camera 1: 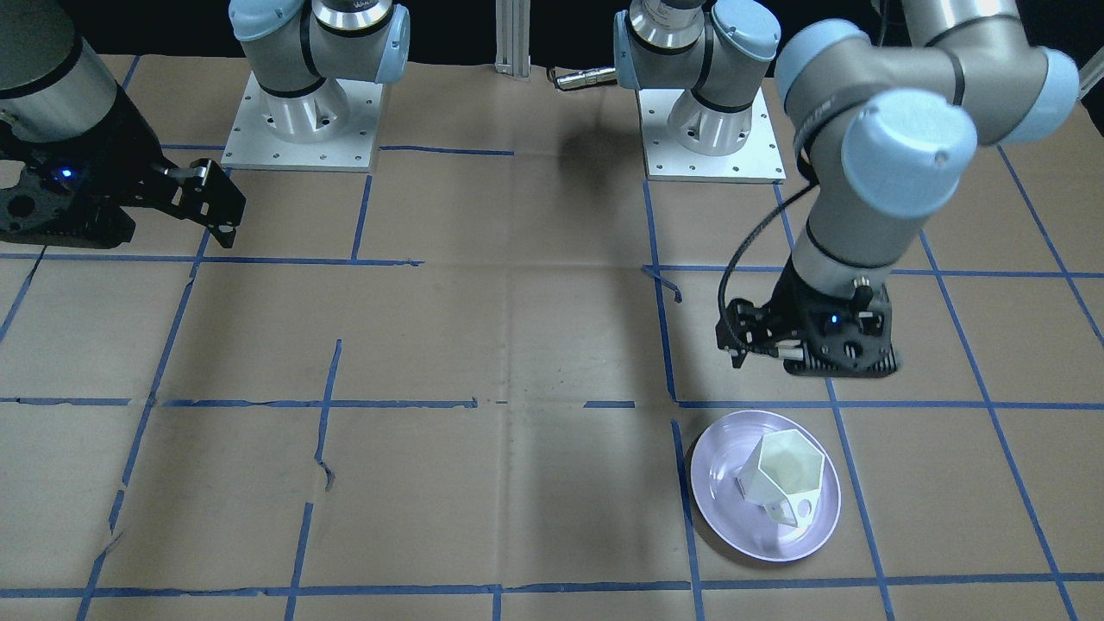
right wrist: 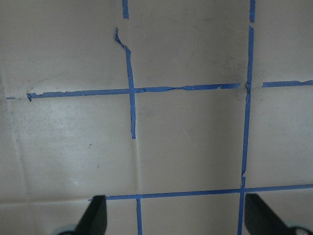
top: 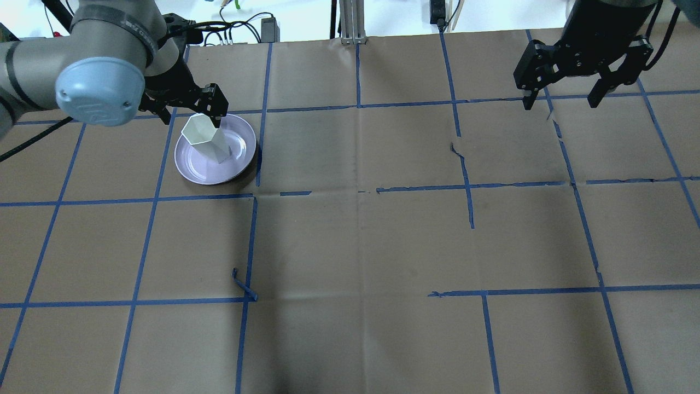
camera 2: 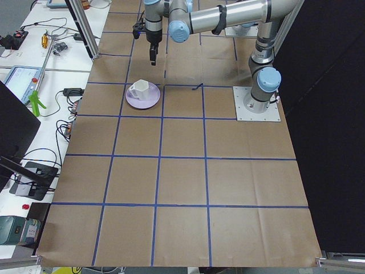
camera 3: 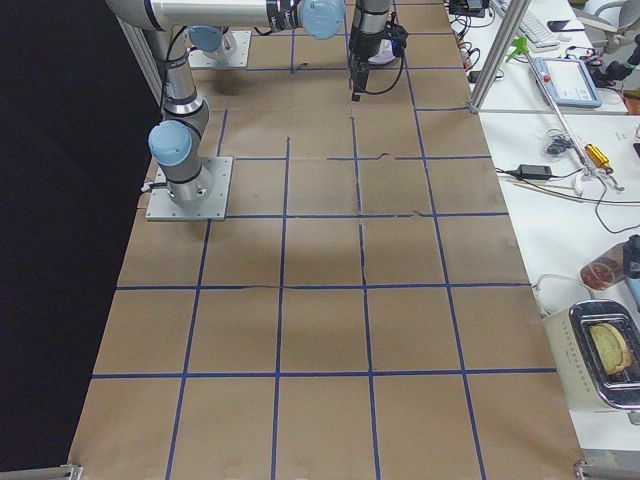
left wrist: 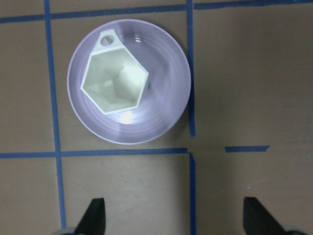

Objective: Flip cup and place on plate
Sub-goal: 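Open the left gripper and raise it above the cup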

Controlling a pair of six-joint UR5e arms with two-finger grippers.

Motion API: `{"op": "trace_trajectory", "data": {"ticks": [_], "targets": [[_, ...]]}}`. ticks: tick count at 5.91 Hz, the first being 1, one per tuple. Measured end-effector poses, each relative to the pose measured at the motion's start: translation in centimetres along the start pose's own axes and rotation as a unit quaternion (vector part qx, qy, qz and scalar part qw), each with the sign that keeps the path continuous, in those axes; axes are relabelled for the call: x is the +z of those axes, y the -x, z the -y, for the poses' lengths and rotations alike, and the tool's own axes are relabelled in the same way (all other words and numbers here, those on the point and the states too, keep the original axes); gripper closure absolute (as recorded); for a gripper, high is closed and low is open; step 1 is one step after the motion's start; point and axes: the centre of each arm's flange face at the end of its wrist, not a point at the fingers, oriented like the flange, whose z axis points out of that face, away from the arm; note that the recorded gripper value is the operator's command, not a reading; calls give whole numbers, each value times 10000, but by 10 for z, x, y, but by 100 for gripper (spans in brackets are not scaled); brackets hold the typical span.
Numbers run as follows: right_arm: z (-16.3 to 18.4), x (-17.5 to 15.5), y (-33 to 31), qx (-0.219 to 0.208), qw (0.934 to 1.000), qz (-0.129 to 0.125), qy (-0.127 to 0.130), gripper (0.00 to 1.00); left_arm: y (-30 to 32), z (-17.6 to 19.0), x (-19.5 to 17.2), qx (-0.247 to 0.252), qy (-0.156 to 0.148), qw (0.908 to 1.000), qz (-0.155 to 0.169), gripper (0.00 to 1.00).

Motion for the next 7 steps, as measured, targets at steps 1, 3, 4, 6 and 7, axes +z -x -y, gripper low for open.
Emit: {"op": "trace_trajectory", "data": {"ticks": [1,3,4,6,7], "targets": [[0,0,0,2,10000,0,0,0,-23,-20,-19,-57,44,9999,-99,1],[0,0,0,2,10000,0,0,0,-58,-46,-39,85,111,9998,-121,1],[0,0,0,2,10000,0,0,0,-59,-51,-46,101,127,9998,-117,1],[0,0,0,2,10000,0,1,0,-55,-62,-58,118,168,9997,-128,1],[0,0,0,2,10000,0,0,0,-55,-64,-60,123,178,9997,-141,1]]}}
